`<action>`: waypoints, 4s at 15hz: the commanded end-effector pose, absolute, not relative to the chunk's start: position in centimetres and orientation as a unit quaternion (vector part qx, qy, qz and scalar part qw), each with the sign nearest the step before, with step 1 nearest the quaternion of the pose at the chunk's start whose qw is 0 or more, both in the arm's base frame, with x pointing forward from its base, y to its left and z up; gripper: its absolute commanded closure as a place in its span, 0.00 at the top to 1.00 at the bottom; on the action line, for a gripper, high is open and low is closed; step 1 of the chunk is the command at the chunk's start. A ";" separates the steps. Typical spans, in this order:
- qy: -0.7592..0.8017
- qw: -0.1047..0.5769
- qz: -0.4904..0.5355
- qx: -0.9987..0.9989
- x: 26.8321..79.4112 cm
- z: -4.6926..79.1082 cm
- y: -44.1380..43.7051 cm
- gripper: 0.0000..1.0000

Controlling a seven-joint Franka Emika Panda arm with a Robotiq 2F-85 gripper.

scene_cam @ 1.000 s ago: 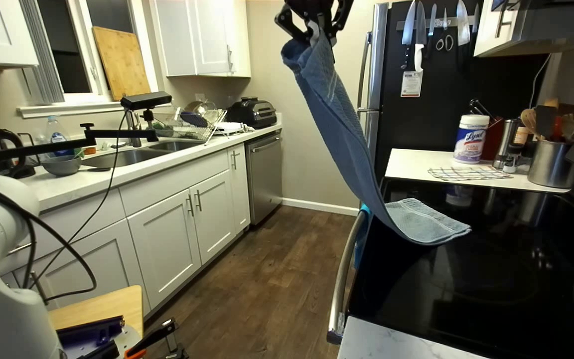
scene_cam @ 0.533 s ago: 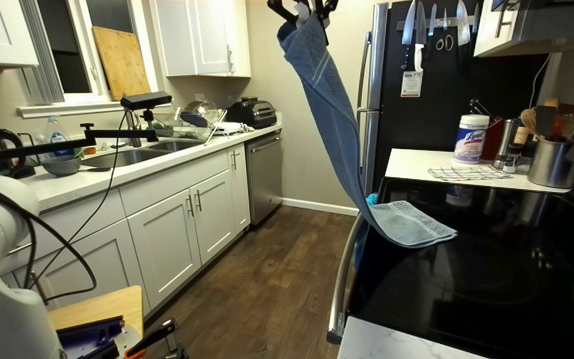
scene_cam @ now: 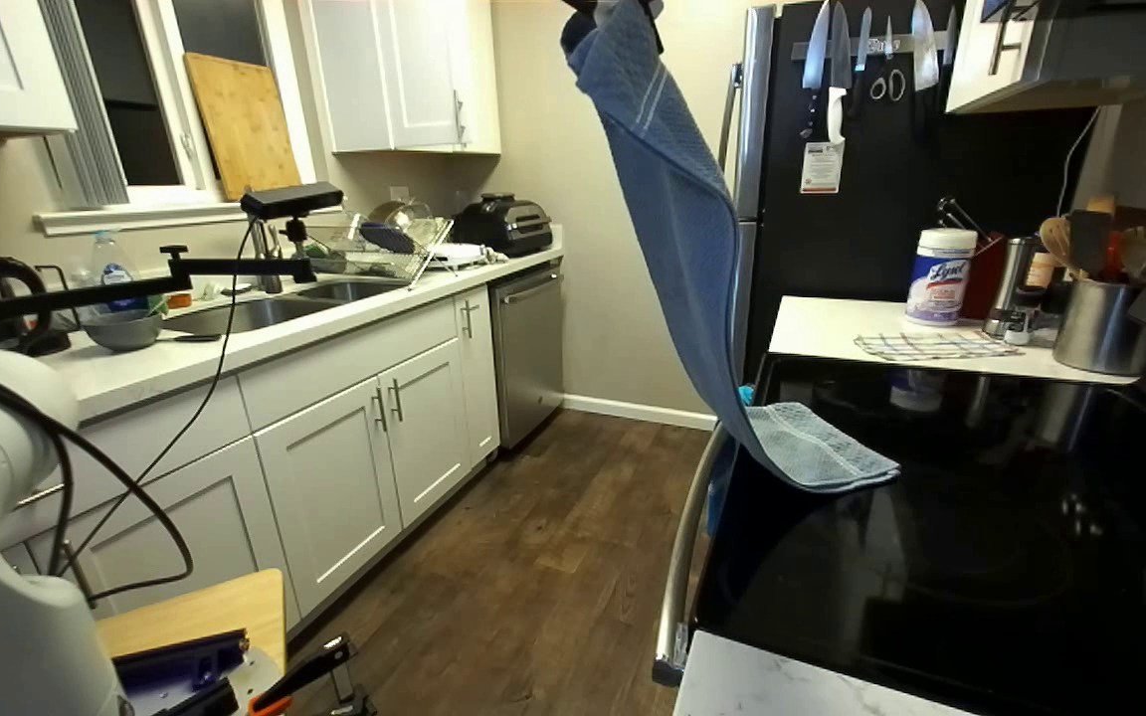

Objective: Hang the light blue towel on the handle of the oven door.

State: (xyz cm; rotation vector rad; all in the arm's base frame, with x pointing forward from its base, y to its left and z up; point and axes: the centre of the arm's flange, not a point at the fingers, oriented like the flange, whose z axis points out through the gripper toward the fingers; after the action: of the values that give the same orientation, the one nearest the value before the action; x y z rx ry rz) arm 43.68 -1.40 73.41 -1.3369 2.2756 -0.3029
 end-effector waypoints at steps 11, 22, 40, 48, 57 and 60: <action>0.850 0.285 -0.128 -0.424 42.1 75.5 0.4 0.02; 0.871 0.311 -0.119 -0.360 39.4 81.2 0.0 0.03; 0.894 0.315 -0.094 -0.304 42.3 85.1 -1.8 0.03; 0.904 0.301 -0.076 -0.292 45.2 81.8 -3.8 0.03; 0.914 0.288 -0.064 -0.278 47.2 79.0 -6.0 0.03; 0.915 0.306 -0.053 -0.257 47.3 79.2 -6.7 0.02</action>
State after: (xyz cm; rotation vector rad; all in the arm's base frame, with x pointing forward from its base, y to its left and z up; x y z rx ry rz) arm 47.49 -6.32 79.15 -0.7721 2.4563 -0.1847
